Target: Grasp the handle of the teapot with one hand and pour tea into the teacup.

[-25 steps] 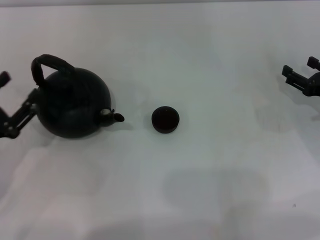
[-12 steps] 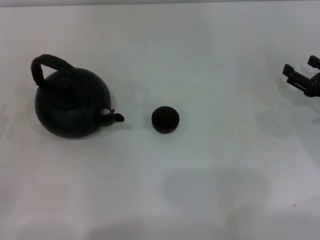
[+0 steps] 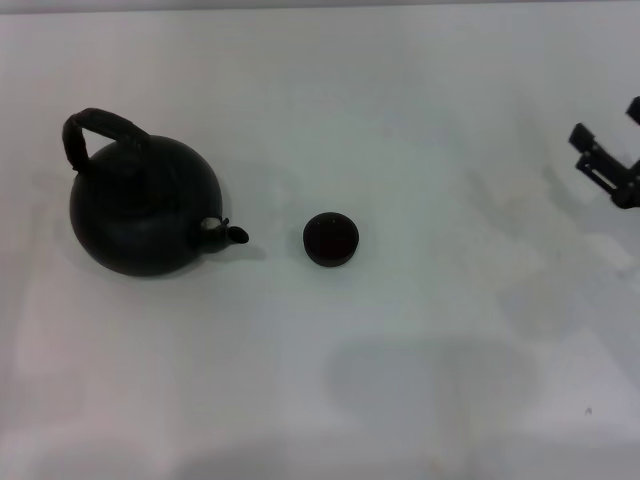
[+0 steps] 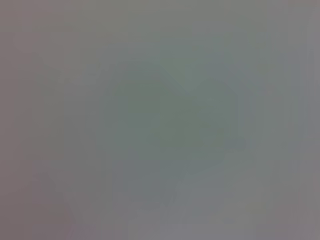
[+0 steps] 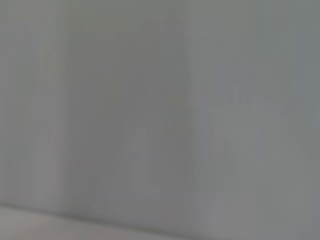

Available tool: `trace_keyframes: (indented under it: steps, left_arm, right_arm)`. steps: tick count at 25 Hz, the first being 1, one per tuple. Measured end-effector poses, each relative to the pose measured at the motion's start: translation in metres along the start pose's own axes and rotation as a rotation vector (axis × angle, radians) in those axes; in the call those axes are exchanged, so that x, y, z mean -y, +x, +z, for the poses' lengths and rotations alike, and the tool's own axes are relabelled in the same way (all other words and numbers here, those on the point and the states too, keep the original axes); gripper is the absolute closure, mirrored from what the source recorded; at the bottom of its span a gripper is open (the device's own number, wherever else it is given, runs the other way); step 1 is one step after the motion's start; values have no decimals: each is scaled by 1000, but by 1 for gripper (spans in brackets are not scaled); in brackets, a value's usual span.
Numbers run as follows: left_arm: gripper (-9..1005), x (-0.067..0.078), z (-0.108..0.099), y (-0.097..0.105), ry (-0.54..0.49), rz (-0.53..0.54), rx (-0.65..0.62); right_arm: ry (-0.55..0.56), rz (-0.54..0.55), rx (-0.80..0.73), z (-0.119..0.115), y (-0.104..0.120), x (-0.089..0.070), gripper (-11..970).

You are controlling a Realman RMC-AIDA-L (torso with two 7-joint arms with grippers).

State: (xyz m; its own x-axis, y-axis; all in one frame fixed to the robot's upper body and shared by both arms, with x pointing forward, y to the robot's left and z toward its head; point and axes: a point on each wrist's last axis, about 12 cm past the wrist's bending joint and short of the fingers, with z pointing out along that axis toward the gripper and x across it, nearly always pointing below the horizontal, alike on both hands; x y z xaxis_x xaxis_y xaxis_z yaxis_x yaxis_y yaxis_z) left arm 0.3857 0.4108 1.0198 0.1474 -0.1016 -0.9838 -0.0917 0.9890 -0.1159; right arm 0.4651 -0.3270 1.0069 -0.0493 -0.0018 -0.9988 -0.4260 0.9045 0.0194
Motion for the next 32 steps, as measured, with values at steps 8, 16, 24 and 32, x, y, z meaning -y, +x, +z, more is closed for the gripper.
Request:
trace_keyframes:
  steps: [8, 16, 24, 32]
  left_arm:
    - [292, -12, 3, 2, -48, -166, -46]
    - [295, -2, 16, 19, -57, -184, -154]
    - [297, 23, 23, 33, -15, -182, -188]
    - [296, 34, 6, 20, 98, -170, -72]
  right_arm:
    - [154, -35, 114, -17, -13, 22, 115]
    - [227, -100, 40, -9, -12, 40, 115]
    - [245, -118, 56, -14, -18, 48, 115]
    - [219, -136, 153, -33, -30, 50, 115]
